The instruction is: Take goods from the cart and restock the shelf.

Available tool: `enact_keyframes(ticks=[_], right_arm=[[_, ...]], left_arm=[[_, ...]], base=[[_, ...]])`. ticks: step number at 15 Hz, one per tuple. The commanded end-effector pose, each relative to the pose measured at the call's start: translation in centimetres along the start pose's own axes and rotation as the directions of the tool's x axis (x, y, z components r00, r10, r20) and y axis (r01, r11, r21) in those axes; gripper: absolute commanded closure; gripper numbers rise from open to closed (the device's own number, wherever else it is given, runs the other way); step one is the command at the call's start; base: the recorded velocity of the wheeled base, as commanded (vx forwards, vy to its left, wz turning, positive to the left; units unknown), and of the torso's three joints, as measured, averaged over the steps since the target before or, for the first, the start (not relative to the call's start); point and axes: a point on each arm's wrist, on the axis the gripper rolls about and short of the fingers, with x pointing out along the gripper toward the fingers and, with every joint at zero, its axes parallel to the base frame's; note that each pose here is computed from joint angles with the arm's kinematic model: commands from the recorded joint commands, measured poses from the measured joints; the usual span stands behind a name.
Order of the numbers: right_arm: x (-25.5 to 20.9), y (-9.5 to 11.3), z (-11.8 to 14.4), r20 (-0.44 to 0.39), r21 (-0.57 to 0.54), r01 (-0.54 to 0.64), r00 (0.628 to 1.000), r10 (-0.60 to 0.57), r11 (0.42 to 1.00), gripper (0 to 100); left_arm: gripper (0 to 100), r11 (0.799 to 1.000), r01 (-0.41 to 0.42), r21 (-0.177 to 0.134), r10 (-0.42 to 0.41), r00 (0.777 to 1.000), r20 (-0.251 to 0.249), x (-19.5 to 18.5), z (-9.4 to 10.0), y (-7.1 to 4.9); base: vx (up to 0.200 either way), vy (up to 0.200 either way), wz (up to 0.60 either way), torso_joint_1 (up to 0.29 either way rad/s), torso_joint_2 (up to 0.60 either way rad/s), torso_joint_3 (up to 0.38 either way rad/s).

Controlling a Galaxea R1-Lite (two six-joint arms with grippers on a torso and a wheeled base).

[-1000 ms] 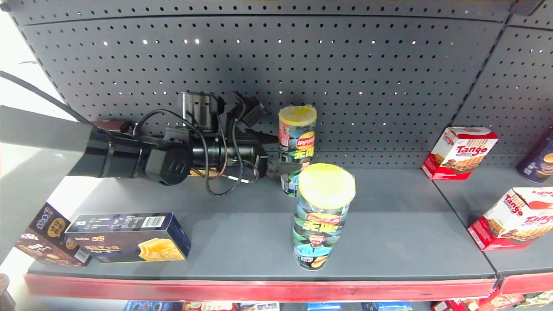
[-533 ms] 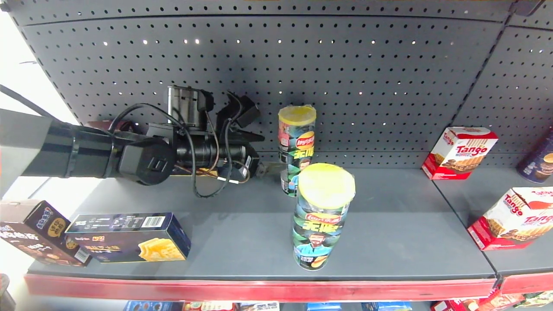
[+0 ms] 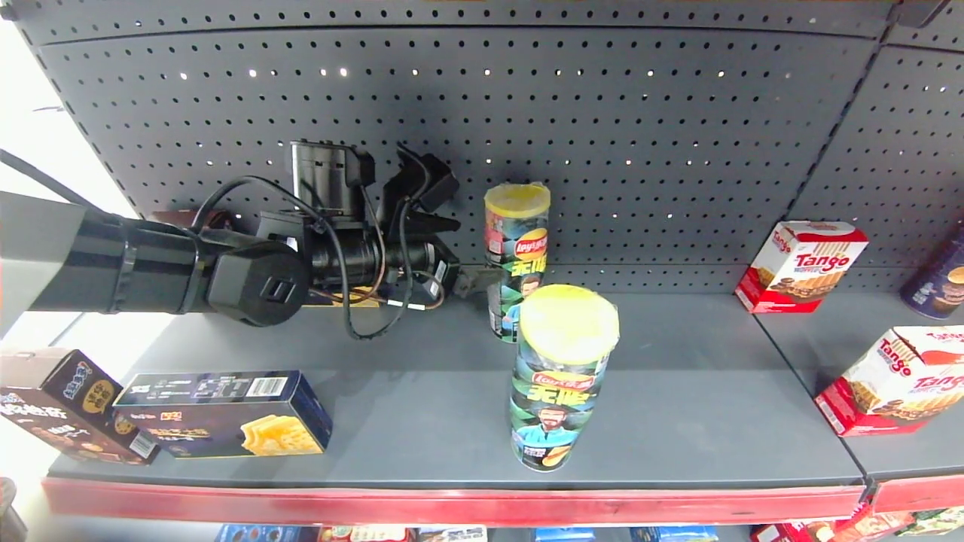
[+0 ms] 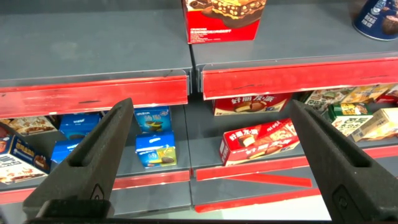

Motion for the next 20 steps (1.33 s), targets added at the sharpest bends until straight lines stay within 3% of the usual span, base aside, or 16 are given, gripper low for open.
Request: enact_keyframes(ticks=[1, 7, 15, 16, 20], right_arm=[[0.0, 0.0, 0.0, -0.001, 0.0, 0.0, 1.0, 0.0, 1.0, 0], [0.0, 0.0, 0.0, -0.001, 0.0, 0.0, 1.0, 0.0, 1.0, 0], [0.0, 0.0, 0.0, 0.0, 0.0, 0.0, 1.0, 0.0, 1.0, 0], [0.0, 0.0, 0.0, -0.001, 0.0, 0.0, 1.0, 0.0, 1.0, 0], [0.0, 0.0, 0.0, -0.001, 0.0, 0.0, 1.0, 0.0, 1.0, 0]], left_arm=[[0, 1.0, -0.004, -0.002, 0.004, 1.0, -0.007, 0.2, -0.1, -0.2], [0, 0.997, -0.078, -0.009, 0.078, 0.996, -0.038, 0.5, -0.6, 0.5], [0, 0.994, -0.107, -0.011, 0.106, 0.993, -0.053, -0.1, -0.8, 0.8], [0, 0.99, -0.142, -0.007, 0.142, 0.988, -0.057, -0.7, -0.8, 1.2], [0, 0.978, -0.208, -0.01, 0.205, 0.972, -0.116, -2.7, -1.4, 0.2]], base=[[0.0, 0.0, 0.0, 0.0, 0.0, 0.0], [0.0, 0.0, 0.0, 0.0, 0.0, 0.0], [0.0, 0.0, 0.0, 0.0, 0.0, 0.0], [0.0, 0.0, 0.0, 0.0, 0.0, 0.0], [0.0, 0.0, 0.0, 0.0, 0.0, 0.0]])
